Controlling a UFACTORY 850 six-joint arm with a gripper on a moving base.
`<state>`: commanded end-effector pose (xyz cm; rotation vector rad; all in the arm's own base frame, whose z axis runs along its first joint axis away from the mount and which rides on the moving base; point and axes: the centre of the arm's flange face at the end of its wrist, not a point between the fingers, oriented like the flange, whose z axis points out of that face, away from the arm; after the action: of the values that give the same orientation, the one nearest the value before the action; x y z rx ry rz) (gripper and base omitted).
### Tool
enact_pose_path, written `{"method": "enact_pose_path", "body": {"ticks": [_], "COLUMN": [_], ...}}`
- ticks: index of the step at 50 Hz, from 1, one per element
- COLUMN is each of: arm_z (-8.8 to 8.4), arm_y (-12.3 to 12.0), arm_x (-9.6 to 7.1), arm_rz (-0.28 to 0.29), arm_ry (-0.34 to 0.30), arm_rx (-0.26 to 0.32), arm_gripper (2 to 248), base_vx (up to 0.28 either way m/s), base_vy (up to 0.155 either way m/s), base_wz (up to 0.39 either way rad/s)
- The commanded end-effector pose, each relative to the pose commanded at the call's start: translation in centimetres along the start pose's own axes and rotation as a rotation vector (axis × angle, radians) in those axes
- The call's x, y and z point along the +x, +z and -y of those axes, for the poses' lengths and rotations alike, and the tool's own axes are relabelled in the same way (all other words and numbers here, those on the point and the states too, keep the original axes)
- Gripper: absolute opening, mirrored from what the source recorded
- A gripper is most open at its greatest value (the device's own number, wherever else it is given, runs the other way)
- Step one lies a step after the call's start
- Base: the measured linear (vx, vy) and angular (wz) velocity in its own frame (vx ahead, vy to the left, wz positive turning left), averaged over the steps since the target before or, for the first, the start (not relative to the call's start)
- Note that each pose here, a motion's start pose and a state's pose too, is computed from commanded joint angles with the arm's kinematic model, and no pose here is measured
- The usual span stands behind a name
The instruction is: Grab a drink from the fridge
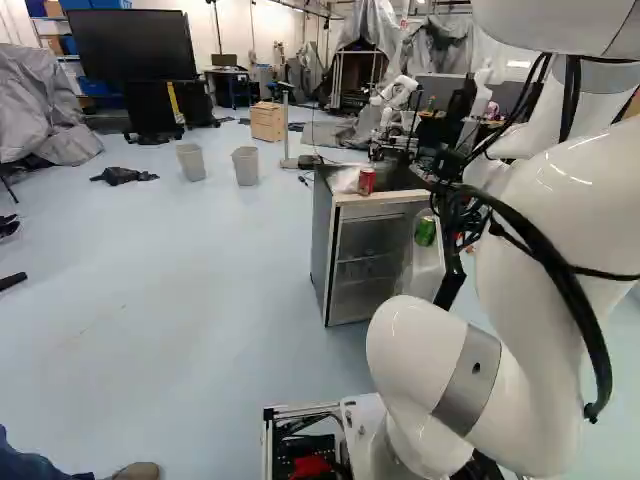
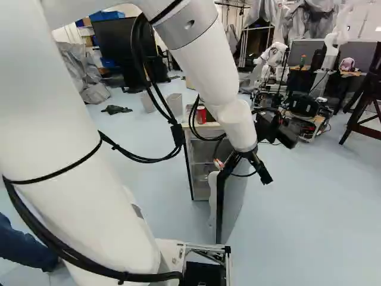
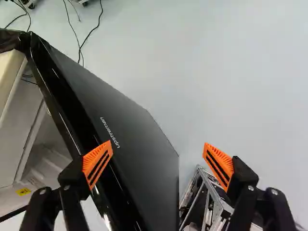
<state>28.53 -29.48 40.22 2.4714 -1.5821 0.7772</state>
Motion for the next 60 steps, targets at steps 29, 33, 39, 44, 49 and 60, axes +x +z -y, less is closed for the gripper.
{"method": "enact_pose_path", "body": {"ticks": [29,33,39,44,49,60], "arm_z": [1.7,2.0,2.5,2.8,3.2,4.1], "arm_y": [-0.9,-1.0,-1.2,-1.3,-1.4,-1.6], "arm_x": [-2.3,-2.6,-3.0,-3.4,-3.7,-4.4], "arm_rz": [-0.006,-0.006,-0.007,-0.008,-0.009,-0.010], "arm_ry": [-0.053,-0.061,-0.075,-0.085,-0.096,-0.122], "arm_rx": [0.030,0.035,0.043,0.049,0.055,0.071], "arm_gripper": [247,247,247,247,247,247], "base_vx": [0.000,0.000,0.000,0.000,0.000,0.000], "base_vy": [0.000,0.000,0.000,0.000,0.000,0.000], "base_wz": [0.000,0.000,0.000,0.000,0.000,0.000]}}
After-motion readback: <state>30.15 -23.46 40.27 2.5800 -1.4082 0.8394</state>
